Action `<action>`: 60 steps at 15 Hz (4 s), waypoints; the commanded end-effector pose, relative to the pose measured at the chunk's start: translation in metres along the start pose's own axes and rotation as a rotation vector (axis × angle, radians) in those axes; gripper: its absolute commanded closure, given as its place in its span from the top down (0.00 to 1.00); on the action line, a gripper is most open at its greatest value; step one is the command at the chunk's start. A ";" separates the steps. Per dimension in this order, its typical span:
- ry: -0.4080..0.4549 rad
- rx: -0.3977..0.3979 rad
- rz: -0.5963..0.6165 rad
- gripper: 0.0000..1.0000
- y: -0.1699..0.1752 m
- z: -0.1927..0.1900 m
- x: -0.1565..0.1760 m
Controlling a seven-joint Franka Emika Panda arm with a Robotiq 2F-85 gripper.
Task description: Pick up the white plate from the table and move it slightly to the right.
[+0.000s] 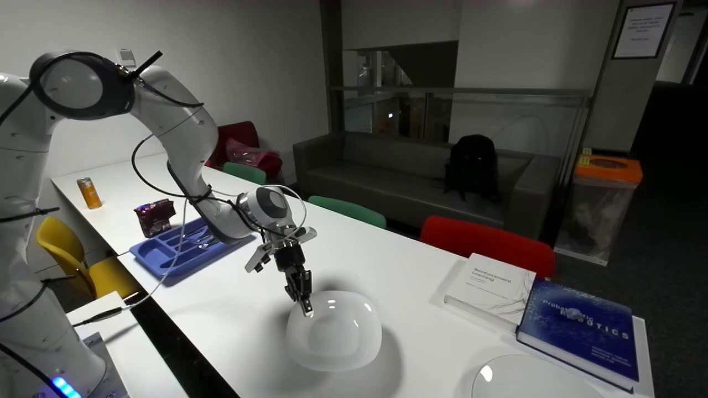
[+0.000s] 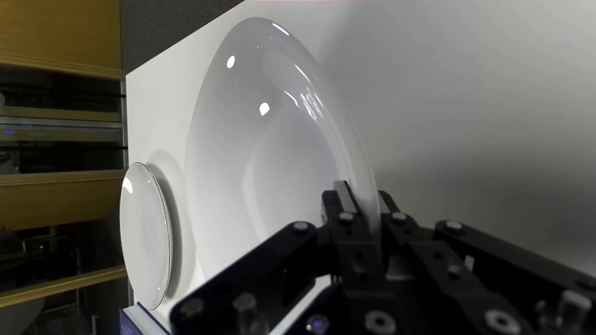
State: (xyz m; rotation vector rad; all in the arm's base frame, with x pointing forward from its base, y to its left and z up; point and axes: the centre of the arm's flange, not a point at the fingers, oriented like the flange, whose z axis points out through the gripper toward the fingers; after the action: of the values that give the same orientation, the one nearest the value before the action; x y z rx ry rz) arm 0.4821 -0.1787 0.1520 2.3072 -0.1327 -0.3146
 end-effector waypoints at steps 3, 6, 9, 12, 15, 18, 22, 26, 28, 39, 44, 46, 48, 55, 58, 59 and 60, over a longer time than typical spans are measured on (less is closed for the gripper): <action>0.013 -0.032 -0.007 0.02 -0.001 -0.001 0.016; 0.020 -0.038 -0.009 0.02 -0.010 0.000 0.020; 0.026 -0.047 -0.009 0.02 -0.017 0.001 0.022; 0.030 -0.062 -0.002 0.02 -0.025 -0.001 0.025; 0.026 -0.072 0.024 0.02 -0.032 -0.001 0.028; 0.030 -0.075 0.039 0.02 -0.038 0.001 0.030; 0.027 -0.081 0.045 0.02 -0.044 0.004 0.031; 0.025 -0.087 0.044 0.02 -0.048 0.007 0.033; 0.024 -0.088 0.040 0.02 -0.049 0.008 0.035; 0.031 -0.092 0.011 0.15 -0.052 0.009 0.041; 0.030 -0.097 0.008 0.64 -0.052 0.007 0.042; 0.034 -0.093 0.005 0.79 -0.050 0.006 0.041; 0.048 -0.072 -0.003 0.94 -0.042 0.007 0.036; 0.085 0.019 0.040 0.89 0.017 0.027 -0.030; 0.131 0.046 0.037 1.00 0.039 0.032 -0.065; 0.148 0.054 0.033 1.00 0.045 0.033 -0.072; 0.160 0.063 0.028 1.00 0.050 0.034 -0.079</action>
State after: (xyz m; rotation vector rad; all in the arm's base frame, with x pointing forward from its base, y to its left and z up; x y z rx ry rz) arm 0.4371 -0.2156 0.1452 2.3427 -0.1098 -0.1825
